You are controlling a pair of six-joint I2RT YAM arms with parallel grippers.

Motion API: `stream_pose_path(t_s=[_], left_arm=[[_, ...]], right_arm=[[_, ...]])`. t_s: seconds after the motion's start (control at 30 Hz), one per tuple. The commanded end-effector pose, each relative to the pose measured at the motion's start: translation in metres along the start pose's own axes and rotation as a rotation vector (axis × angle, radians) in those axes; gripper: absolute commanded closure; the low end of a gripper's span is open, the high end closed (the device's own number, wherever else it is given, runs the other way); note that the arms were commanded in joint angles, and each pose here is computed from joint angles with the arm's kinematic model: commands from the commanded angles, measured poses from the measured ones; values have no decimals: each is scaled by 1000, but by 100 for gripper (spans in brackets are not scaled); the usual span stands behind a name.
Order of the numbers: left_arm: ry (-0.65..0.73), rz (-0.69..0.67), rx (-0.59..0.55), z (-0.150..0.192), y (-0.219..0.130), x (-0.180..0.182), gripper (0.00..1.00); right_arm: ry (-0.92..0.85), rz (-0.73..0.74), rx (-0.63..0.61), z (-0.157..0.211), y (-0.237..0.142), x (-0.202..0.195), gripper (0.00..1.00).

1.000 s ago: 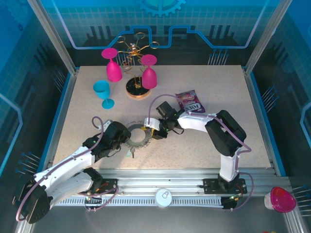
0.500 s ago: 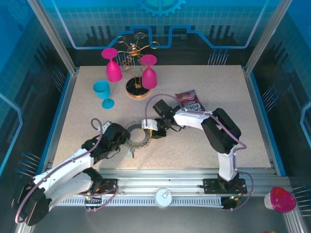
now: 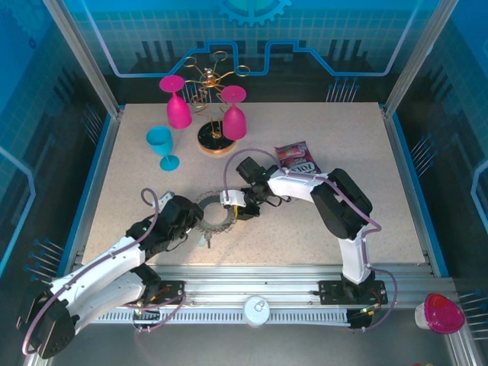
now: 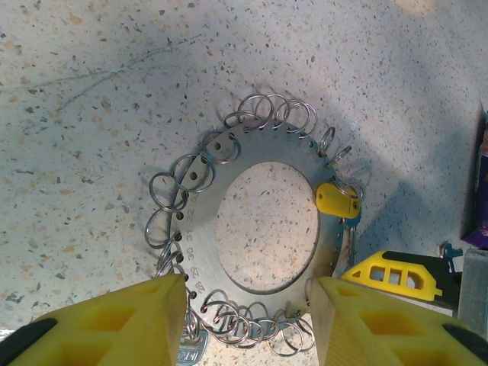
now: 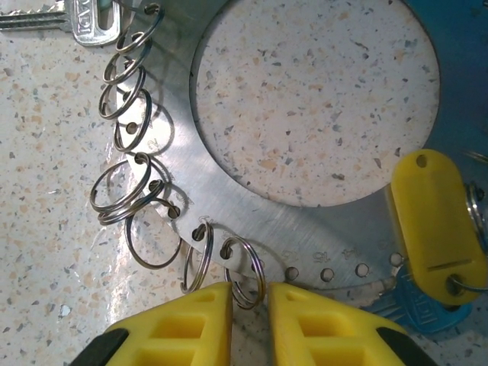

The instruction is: Put the keys on the keyring

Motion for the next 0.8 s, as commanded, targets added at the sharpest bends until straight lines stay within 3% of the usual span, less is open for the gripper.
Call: stream_pose_path(t_s=[0.0, 0.23, 0.37, 0.5, 0.6, 0.77], left_arm=[[-1, -3, 3, 2, 0, 5, 53], [0, -4, -1, 2, -2, 6, 53], [3, -6, -6, 1, -4, 7, 53], [34, -5, -25, -2, -7, 7, 53], [136, 36, -87, -10, -11, 0, 52], [457, 188, -283, -30, -22, -27, 46]], right_arm=[[-9, -61, 27, -1, 8, 7, 81], [-3, -92, 33, -1, 11, 9, 83], [5, -86, 32, -2, 10, 9, 99], [11, -27, 4, -9, -7, 8, 100], [47, 68, -20, -15, -29, 9, 100], [150, 182, -73, -19, -65, 22, 100]])
Point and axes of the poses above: each hand's point on the last joint's axis, 136 mm out from that joint toward the fingers, its own y axis out along the fingers, its own x axis along the line the jaws close on, z = x × y, the point moved 8 cm from there along -y, back along the fingers, and after that the axes turned 14 degrees about y, right-handed, at the moved point
